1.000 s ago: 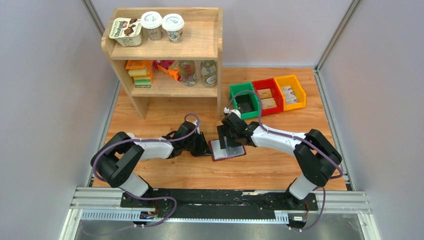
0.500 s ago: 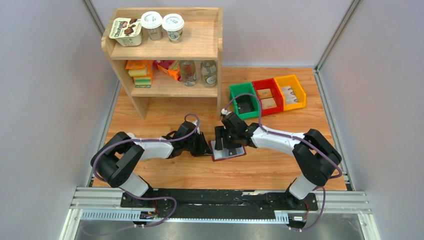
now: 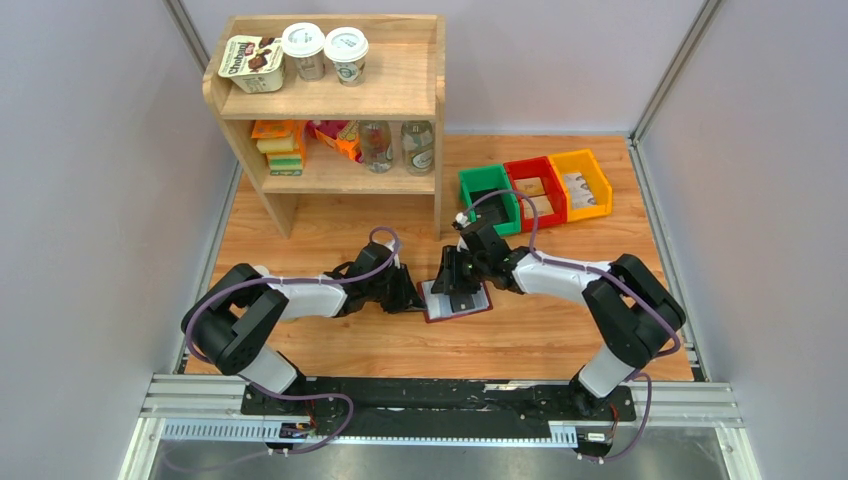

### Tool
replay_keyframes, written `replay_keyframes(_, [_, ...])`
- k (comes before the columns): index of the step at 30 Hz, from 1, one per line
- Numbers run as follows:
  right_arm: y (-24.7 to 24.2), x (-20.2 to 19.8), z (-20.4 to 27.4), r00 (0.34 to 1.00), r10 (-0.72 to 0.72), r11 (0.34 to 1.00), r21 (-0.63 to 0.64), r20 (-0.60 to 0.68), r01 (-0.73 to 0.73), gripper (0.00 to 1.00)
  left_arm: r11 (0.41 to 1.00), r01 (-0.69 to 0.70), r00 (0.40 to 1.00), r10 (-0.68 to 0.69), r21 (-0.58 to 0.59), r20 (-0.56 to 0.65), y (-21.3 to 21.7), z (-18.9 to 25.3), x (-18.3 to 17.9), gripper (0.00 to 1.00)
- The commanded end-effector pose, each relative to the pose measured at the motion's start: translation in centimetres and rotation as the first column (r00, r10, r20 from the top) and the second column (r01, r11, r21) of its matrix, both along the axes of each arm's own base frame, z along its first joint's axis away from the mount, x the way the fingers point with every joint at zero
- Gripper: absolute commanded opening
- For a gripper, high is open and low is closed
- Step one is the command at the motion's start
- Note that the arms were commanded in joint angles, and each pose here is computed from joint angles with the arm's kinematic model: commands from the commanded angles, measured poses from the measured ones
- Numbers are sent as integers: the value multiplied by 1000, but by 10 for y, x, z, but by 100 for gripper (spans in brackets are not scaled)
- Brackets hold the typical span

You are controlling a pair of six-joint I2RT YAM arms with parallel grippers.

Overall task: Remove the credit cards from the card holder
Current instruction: Remove the credit card from the card holder.

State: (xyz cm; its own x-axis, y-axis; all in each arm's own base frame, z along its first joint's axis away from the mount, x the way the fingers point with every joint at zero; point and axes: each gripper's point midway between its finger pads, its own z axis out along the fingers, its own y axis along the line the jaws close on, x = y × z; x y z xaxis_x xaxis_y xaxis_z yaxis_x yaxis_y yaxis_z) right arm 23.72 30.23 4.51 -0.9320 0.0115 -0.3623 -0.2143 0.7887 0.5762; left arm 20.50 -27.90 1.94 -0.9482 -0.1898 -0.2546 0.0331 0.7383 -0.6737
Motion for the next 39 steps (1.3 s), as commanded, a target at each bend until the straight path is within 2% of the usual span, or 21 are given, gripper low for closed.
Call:
replay_keyframes(1, [15, 10, 12, 999, 24, 996, 85, 25, -26, 40, 999, 35, 998, -33, -23, 59, -8, 12, 6, 25])
replay_keyframes(2, [14, 12, 12, 999, 20, 996, 86, 24, -22, 39, 999, 35, 997, -33, -22, 64, -8, 13, 7, 33])
replay_keyframes(5, [10, 15, 8, 1000, 5, 997, 77, 15, -6, 37, 999, 32, 995, -32, -2, 94, -5, 21, 11, 45])
replay_keyframes(6, [9, 16, 7, 1000, -1, 997, 75, 12, 0, 37, 999, 38, 992, -37, -5, 120, -5, 29, 13, 53])
replay_keyframes(8, [7, 17, 4, 1000, -7, 997, 73, 1, 7, 35, 999, 33, 990, -35, 18, 137, 0, 36, 14, 60])
replay_keyframes(10, [6, 18, 1, 1000, -11, 997, 72, -10, 11, 34, 999, 29, 985, -35, 39, 166, 2, 45, 17, 63])
replay_keyframes(16, [8, 20, 1, 999, -27, 995, 97, -46, 31, 32, 985, 81, 965, -116, 151, 237, -1, 59, 15, 63])
replay_keyframes(22, [4, 24, -2, 992, -67, 989, 126, -106, 80, 27, 955, 152, 940, -219, 255, 261, -19, 47, 7, 62])
replay_keyframes(25, [4, 23, -1, 990, -70, 986, 139, -126, 88, 26, 948, 155, 934, -232, 277, 273, -24, 42, 5, 54])
replay_keyframes(27, [5, 25, 2, 990, -70, 985, 146, -123, 87, 25, 941, 174, 926, -257, 291, 276, -29, 41, 2, 52])
replay_keyframes(31, [6, 28, 1, 988, -80, 984, 147, -132, 100, 24, 925, 156, 926, -259, 347, 274, -33, 28, 4, 48])
replay_keyframes(39, [5, 27, -1, 982, -101, 982, 142, -161, 124, 22, 917, 107, 930, -229, 384, 289, -46, 11, 5, 47])
